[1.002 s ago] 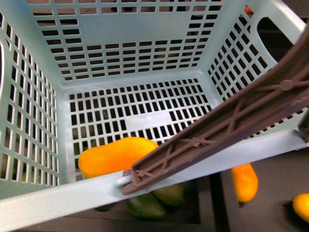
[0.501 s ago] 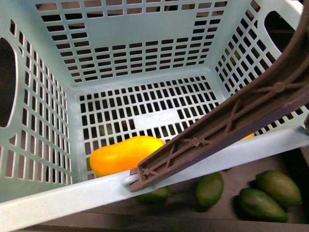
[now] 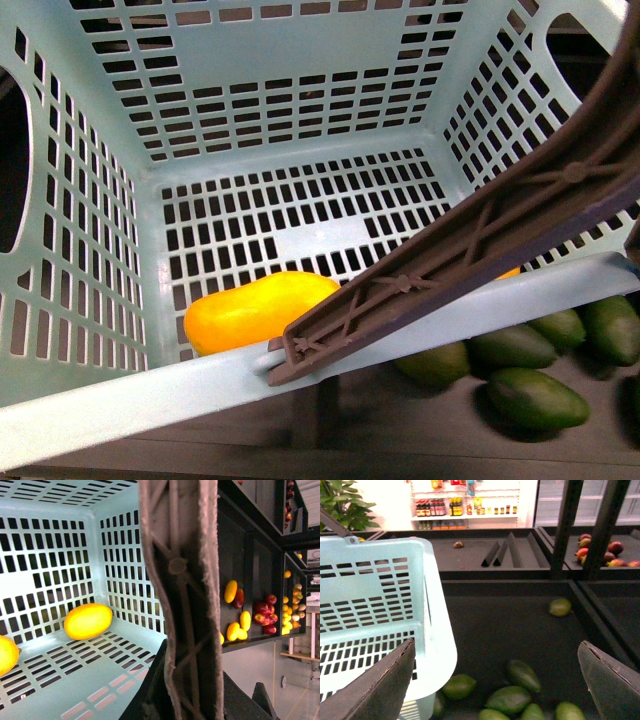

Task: Pick lemon and mango into basket

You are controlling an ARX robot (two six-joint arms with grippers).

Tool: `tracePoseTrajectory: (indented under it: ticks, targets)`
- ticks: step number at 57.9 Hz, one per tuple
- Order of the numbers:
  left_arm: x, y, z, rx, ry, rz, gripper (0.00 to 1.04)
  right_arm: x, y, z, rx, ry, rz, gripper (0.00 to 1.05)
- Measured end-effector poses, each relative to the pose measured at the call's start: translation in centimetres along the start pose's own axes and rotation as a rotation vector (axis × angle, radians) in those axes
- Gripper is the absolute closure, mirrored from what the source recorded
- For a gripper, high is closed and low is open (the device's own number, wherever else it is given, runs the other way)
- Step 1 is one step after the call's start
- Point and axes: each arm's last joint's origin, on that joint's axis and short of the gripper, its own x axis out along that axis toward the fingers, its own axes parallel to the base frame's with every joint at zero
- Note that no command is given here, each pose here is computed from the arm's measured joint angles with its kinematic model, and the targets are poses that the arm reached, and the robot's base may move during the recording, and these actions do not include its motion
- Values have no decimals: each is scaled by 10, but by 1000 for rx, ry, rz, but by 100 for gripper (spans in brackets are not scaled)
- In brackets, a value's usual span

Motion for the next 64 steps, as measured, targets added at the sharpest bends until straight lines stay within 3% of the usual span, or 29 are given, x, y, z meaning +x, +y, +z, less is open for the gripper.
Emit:
tracePoseTrajectory:
  ticks: [17, 21, 25, 28, 32, 48, 64]
  targets:
    - [-1, 4, 5, -8, -36, 22, 98, 0, 0, 0, 0, -1, 6, 9]
    - [3, 2, 6, 18, -213, 72, 98, 0, 0, 0, 0, 0, 4, 9]
    - [18, 3, 14, 10, -491, 183, 98, 0, 0, 0, 0, 0, 5, 9]
    - [25, 11, 40, -54, -632, 258, 98, 0, 0, 0, 0, 0, 2, 9]
    - [34, 20, 71, -137, -690, 273, 98, 0, 0, 0, 0, 0, -1, 9]
    - [91, 58, 122, -420, -686, 327, 98, 0, 0, 0, 0, 0, 0, 9]
    - [131, 82, 135, -642, -672, 291, 98, 0, 0, 0, 0, 0, 0, 9]
